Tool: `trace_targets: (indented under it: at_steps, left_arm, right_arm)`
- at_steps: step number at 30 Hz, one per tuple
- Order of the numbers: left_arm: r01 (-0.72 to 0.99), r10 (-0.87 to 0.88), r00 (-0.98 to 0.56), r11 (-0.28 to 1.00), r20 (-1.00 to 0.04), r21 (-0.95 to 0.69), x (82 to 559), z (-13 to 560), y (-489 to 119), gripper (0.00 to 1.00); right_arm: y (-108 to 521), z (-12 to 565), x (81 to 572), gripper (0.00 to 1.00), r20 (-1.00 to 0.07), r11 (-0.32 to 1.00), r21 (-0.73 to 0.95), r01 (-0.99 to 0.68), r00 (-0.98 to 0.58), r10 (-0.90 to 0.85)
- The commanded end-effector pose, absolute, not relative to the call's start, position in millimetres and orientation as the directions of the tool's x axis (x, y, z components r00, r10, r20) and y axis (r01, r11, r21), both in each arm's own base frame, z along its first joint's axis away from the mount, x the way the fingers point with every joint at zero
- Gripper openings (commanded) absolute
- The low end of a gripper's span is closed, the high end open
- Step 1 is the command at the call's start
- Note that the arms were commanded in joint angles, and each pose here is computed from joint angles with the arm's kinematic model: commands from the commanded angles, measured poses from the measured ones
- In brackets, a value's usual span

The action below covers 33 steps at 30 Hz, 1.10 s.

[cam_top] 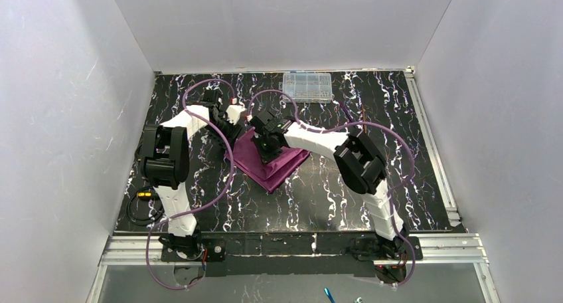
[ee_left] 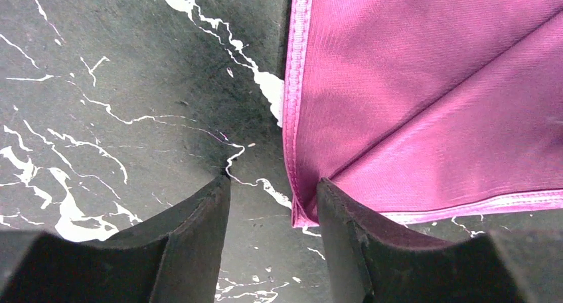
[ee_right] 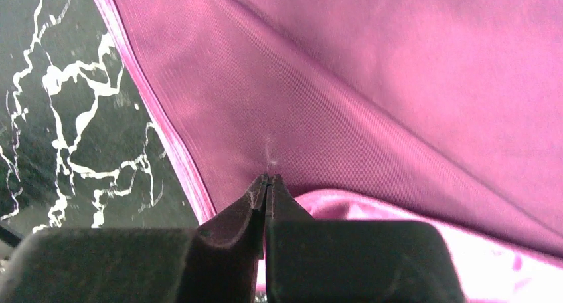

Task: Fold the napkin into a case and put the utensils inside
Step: Smooth out the upper triangle-folded napkin at the center of the board.

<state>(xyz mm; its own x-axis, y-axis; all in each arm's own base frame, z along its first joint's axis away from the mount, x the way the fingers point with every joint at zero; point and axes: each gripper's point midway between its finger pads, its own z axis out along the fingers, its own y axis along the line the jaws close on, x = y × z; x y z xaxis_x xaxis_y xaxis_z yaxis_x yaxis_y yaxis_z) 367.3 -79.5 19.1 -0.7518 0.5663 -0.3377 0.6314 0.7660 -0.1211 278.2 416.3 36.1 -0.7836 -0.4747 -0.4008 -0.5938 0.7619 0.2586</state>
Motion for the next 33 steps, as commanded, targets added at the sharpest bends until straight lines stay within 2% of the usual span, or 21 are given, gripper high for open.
trace_targets:
  at_steps: [1, 11, 15, 20, 24, 28, 33]
  left_arm:
    - [0.658, 0.607, -0.725, 0.750, -0.324, -0.069, 364.2, 17.4, -71.9, 0.49]
    - [0.667, 0.618, -0.715, 0.743, -0.325, -0.055, 366.9, 15.5, -71.0, 0.48]
    - [0.668, 0.619, -0.713, 0.742, -0.331, -0.052, 370.1, 16.9, -71.5, 0.48]
    - [0.668, 0.615, -0.711, 0.742, -0.341, -0.057, 371.4, 20.0, -73.6, 0.47]
    - [0.668, 0.610, -0.713, 0.741, -0.345, -0.069, 369.2, 20.7, -75.6, 0.47]
    - [0.669, 0.610, -0.711, 0.740, -0.349, -0.069, 368.8, 22.0, -75.9, 0.47]
    - [0.670, 0.609, -0.707, 0.740, -0.358, -0.065, 370.0, 25.8, -76.5, 0.47]
  right_arm:
    - [399.5, 74.3, 271.0, 0.09, -0.447, 0.767, 0.247, -0.592, -0.772, -0.452]
    - [360.7, 72.0, 231.0, 0.09, -0.395, 0.784, 0.276, -0.555, -0.810, -0.434]
    - [353.7, 83.4, 231.1, 0.09, -0.407, 0.787, 0.266, -0.557, -0.805, -0.432]
    - [350.1, 112.5, 255.4, 0.09, -0.441, 0.795, 0.261, -0.547, -0.800, -0.406]
    - [342.1, 126.2, 302.2, 0.09, -0.503, 0.819, 0.318, -0.477, -0.817, -0.281]
    - [342.9, 114.6, 339.0, 0.08, -0.522, 0.833, 0.344, -0.433, -0.826, -0.213]
    - [318.6, 81.9, 358.6, 0.02, -0.463, 0.870, 0.332, -0.364, -0.867, -0.186]
